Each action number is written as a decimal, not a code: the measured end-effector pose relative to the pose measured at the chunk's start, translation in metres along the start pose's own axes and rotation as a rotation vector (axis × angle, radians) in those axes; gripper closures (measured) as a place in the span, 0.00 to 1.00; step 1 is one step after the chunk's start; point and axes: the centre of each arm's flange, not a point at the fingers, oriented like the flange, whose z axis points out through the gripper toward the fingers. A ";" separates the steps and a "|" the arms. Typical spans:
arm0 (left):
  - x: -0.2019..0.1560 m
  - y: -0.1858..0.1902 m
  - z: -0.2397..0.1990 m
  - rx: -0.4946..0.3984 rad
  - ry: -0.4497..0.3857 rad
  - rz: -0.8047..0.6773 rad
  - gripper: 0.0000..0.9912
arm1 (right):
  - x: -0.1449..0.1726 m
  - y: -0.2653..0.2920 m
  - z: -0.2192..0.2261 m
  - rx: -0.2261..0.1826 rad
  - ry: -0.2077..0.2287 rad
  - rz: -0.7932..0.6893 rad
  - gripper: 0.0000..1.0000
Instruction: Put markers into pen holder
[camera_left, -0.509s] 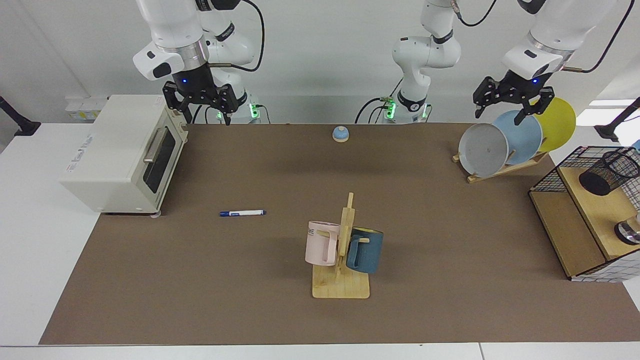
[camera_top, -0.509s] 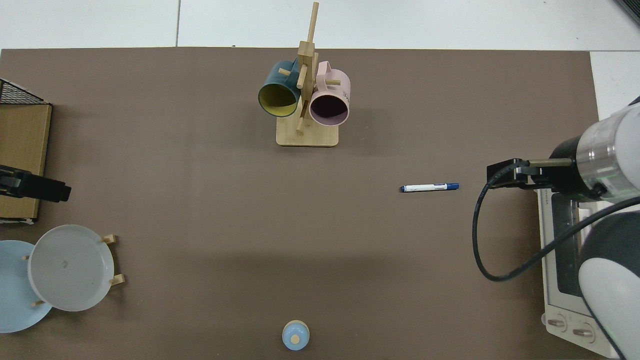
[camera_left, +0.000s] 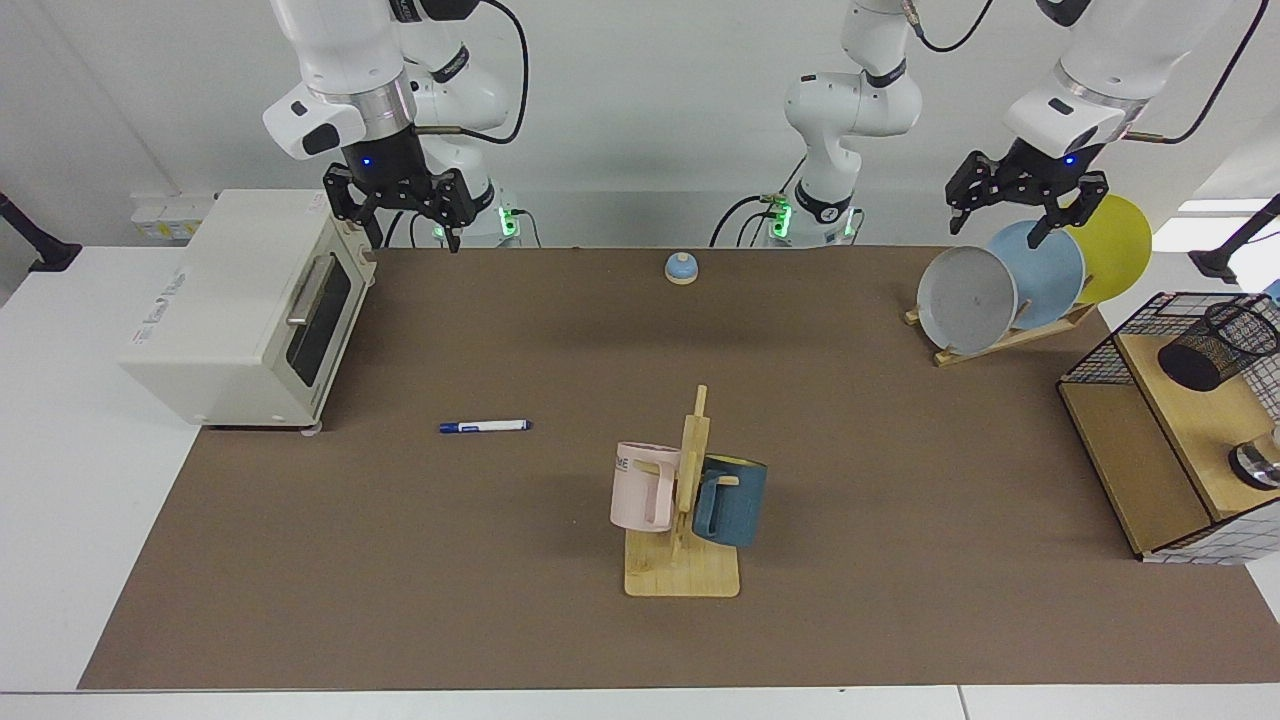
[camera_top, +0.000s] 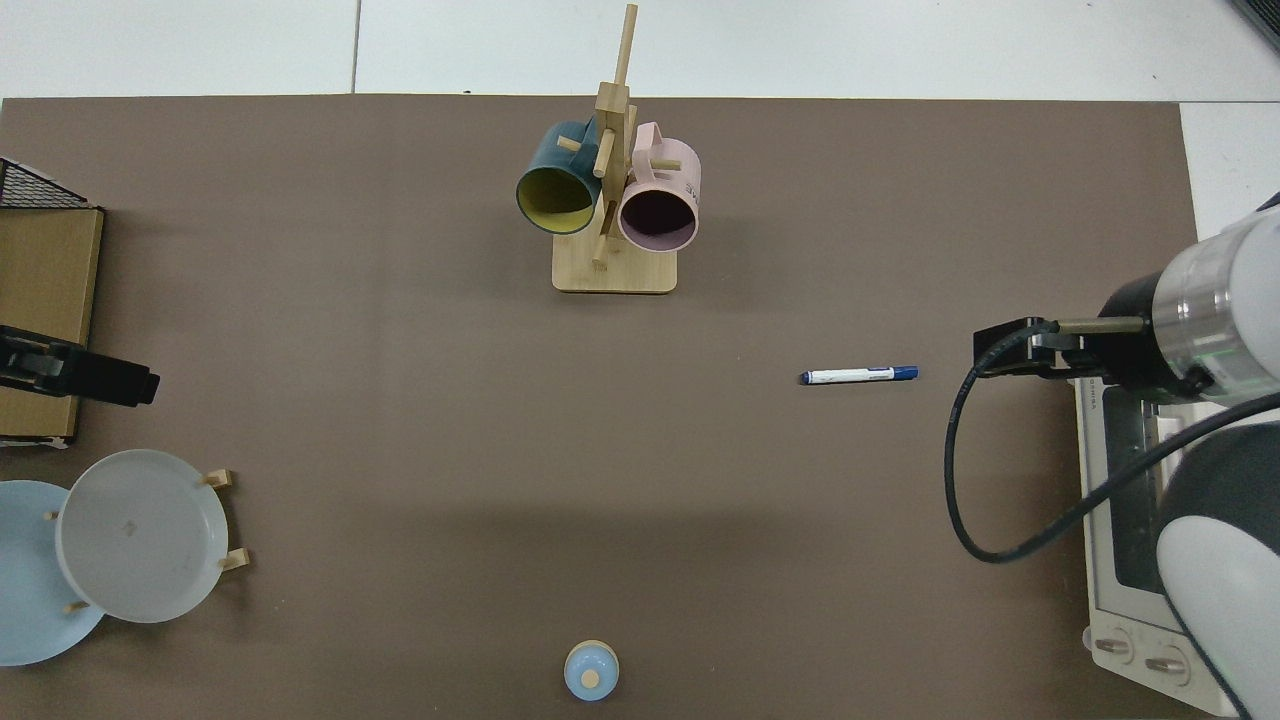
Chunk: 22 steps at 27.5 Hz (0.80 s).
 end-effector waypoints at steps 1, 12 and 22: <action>0.000 0.000 0.000 0.000 0.000 0.000 0.00 | 0.000 0.001 0.000 0.000 0.000 0.001 0.00; 0.000 0.000 0.000 -0.001 -0.003 -0.001 0.00 | 0.006 -0.005 0.001 0.065 0.026 0.268 0.00; -0.001 -0.001 0.000 -0.001 -0.003 -0.004 0.00 | 0.014 -0.029 0.032 0.100 0.006 0.778 0.01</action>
